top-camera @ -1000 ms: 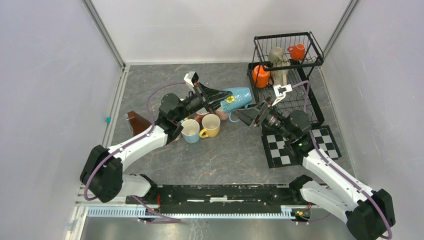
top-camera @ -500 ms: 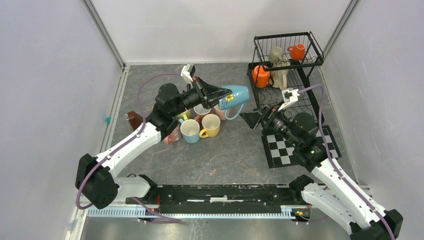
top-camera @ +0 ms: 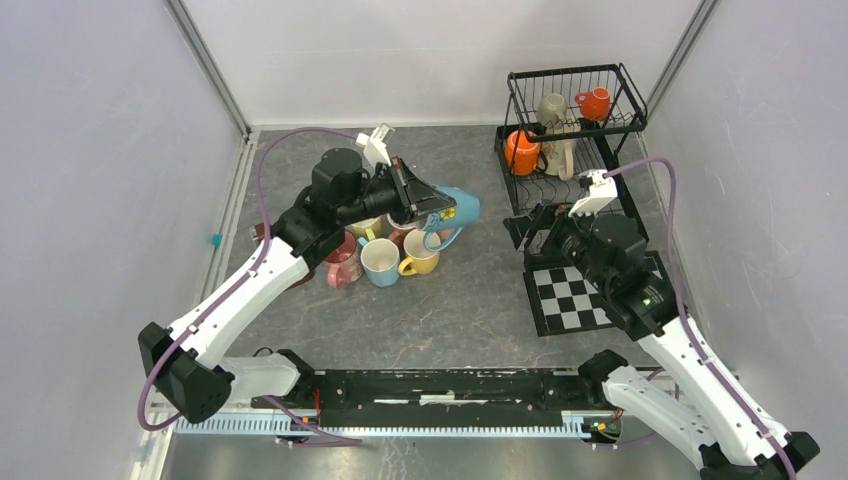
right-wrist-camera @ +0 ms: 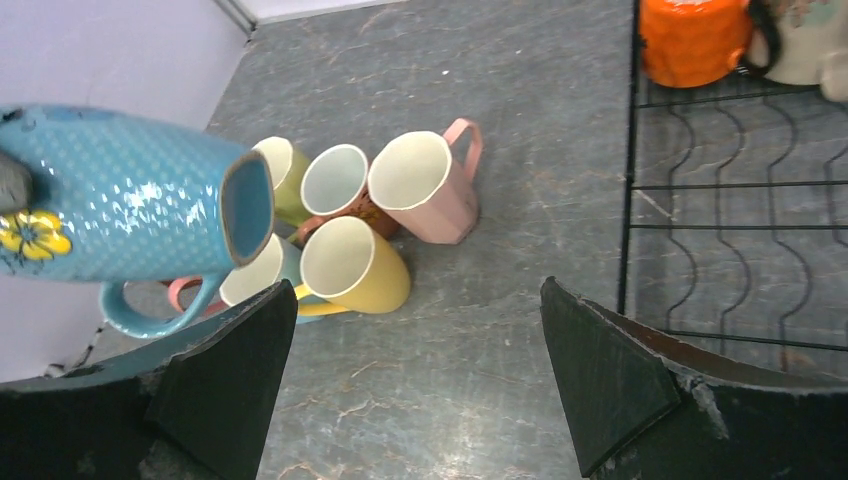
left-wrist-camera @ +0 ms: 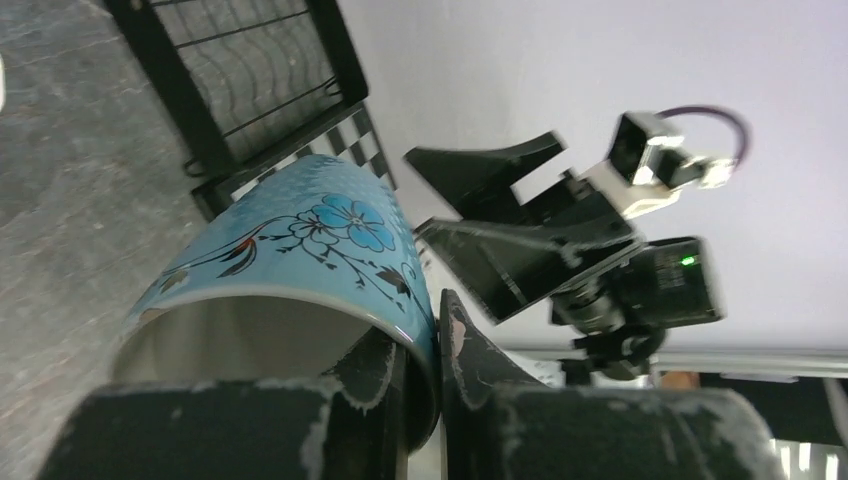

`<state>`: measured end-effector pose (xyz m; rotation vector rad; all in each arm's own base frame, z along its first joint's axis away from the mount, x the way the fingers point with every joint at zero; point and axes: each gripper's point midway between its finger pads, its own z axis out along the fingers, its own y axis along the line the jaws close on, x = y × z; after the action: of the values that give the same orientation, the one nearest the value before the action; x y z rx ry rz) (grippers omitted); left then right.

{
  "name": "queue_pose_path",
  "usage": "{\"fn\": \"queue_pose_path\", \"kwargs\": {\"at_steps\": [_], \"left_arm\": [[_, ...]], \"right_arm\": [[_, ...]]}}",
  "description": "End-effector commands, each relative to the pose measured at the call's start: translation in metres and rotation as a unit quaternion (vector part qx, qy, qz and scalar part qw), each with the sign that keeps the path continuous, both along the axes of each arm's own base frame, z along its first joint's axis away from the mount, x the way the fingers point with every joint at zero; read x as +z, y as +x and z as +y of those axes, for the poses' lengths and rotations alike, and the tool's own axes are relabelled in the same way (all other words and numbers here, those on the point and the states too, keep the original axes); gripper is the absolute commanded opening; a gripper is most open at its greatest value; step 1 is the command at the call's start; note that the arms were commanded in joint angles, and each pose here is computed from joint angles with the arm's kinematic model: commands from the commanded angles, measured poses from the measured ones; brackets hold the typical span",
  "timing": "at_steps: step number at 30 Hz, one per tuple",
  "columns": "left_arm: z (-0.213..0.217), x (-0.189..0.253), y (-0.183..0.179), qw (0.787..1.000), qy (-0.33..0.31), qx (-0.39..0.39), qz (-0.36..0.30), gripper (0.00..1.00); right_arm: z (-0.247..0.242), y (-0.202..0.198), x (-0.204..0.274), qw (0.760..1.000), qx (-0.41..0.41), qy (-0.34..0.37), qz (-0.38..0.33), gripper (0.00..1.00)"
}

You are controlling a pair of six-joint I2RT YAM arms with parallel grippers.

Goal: Unload the cups from the dish rack
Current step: Place the cup at the center of the board.

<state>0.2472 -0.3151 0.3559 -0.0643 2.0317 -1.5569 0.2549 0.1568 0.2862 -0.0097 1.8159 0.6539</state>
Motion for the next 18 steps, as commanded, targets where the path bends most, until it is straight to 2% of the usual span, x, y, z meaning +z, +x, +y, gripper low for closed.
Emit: {"fn": "queue_pose_path", "kwargs": {"at_steps": [1,10,18], "left_arm": [[0.001,0.004,-0.006,0.994,0.084,-0.015,-0.07,0.02],[-0.024,-0.044,-0.001,0.968,0.238,-0.025,-0.071,0.02],[-0.055,-0.08,0.016,0.945,0.321,0.008,-0.065,0.02]], "right_arm": [[-0.022,0.003,0.026,0.998,-0.047,-0.03,-0.02,0.98],[-0.04,0.001,0.043,0.995,-0.084,-0.044,-0.023,0.98],[-0.045,0.0,0.065,0.994,-0.096,-0.033,-0.039,0.98]]}}
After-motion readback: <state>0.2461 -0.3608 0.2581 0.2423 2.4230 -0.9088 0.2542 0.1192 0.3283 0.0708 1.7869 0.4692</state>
